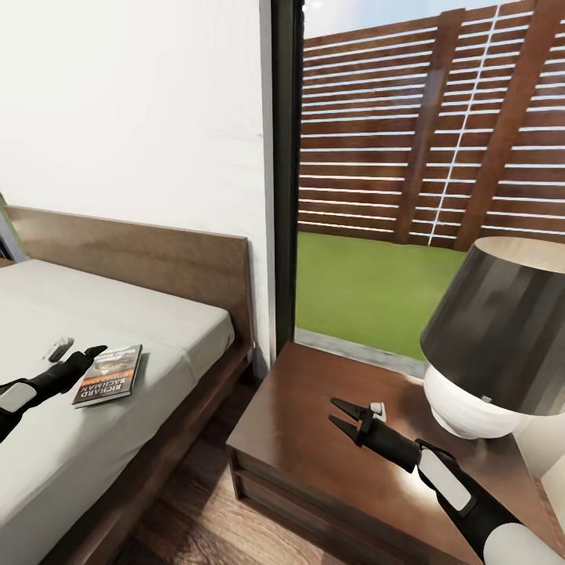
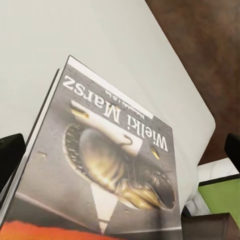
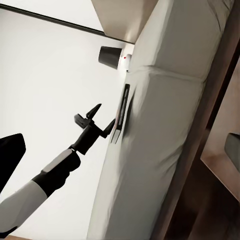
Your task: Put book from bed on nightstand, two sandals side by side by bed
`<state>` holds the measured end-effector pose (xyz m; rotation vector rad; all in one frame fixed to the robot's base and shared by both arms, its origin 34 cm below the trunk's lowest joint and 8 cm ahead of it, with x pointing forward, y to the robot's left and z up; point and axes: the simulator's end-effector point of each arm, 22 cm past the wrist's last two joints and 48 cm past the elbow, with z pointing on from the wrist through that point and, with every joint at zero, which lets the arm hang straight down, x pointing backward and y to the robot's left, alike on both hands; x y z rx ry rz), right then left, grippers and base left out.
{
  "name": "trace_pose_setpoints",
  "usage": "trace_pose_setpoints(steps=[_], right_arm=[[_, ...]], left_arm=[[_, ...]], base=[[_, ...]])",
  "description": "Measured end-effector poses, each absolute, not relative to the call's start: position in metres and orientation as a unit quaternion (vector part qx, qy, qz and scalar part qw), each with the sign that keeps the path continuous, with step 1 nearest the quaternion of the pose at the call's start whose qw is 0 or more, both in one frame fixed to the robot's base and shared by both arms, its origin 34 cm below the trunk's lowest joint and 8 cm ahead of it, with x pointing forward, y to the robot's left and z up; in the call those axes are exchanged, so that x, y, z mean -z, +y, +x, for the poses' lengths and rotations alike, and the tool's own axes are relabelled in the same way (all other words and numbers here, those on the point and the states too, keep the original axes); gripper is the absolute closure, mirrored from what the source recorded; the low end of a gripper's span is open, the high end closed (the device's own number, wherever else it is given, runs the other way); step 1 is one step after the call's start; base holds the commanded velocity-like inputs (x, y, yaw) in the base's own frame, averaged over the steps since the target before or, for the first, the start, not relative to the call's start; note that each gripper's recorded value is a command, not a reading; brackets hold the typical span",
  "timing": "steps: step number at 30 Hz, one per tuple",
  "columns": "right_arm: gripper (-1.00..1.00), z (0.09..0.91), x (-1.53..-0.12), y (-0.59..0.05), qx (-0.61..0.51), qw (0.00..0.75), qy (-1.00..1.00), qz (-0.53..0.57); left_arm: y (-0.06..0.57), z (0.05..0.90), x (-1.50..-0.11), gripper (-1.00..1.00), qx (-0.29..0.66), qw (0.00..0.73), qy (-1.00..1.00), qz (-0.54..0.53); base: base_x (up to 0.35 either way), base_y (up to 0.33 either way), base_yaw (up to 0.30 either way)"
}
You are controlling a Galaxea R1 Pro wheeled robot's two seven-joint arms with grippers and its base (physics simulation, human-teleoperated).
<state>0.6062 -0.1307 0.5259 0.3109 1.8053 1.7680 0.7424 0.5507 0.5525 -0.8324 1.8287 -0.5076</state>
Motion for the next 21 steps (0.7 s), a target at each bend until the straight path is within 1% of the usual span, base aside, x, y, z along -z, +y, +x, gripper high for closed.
trace_pose_setpoints(steps=[8, 21], right_arm=[[-1.0, 0.6062, -0.5259, -0.1307, -0.664, 0.293, 0.678, 0.117], [-1.0, 0.6067, -0.5263, -0.1314, -0.664, 0.294, 0.677, 0.117]], left_arm=[[0.5507, 0.7424, -0.5525, -1.0, 0.211, 0.509, 0.759, -0.346], [0.5515, 0.7421, -0.5525, -1.0, 0.21, 0.51, 0.759, -0.346]], base=[[-0.002, -0.006, 0.0], [-0.037, -0.043, 0.0]])
